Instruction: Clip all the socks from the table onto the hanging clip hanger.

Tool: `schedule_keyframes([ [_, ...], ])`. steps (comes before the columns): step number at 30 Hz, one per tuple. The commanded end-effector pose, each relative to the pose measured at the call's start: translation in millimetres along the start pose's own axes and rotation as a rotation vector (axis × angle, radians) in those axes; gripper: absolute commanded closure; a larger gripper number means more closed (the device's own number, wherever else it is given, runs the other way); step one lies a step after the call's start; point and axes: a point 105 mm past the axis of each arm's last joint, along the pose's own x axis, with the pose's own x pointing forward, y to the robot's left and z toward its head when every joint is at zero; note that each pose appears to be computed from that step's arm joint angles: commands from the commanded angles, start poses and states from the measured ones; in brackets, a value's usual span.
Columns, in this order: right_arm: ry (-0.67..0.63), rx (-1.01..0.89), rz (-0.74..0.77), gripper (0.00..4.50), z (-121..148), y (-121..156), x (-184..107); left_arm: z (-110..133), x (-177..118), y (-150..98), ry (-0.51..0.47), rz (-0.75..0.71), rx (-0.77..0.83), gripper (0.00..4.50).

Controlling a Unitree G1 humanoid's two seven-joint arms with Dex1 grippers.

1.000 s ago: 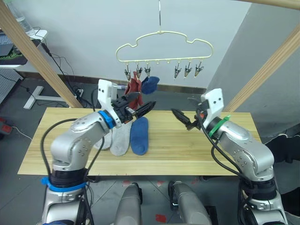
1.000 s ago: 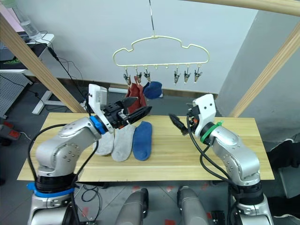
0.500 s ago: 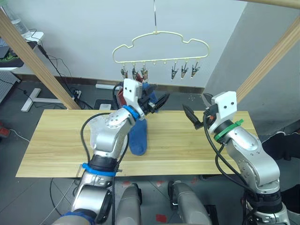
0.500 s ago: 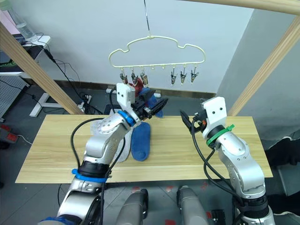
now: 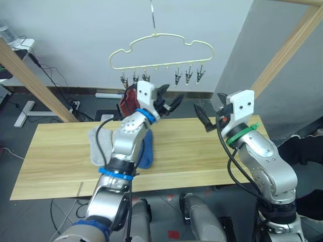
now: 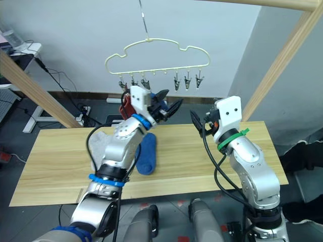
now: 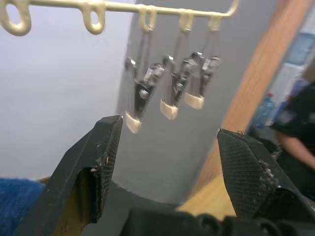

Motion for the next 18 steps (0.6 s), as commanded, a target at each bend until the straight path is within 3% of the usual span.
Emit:
schedule_keyframes([
  [1,-0.027,-0.005,-0.039,0.00,5.9,3.6,9.1,29.2,-37.6,13.8,-0.040,-0.038,0.004,1.13],
  [2,-0.027,-0.001,-0.039,0.00,4.6,5.3,11.3,32.2,-47.4,17.1,-0.030,-0.044,0.021,1.13],
  [7,-0.023,-0.024,-0.026,1.60,-2.5,19.4,30.5,43.5,-86.5,24.9,0.001,-0.054,0.063,1.17],
  [11,-0.022,-0.027,-0.038,1.60,-7.7,28.3,49.8,53.3,-103.1,17.5,-0.005,-0.042,0.083,1.17],
  [18,-0.042,0.007,-0.059,1.60,-8.1,35.4,66.9,65.5,-107.0,3.3,-0.023,-0.035,0.080,1.17],
])
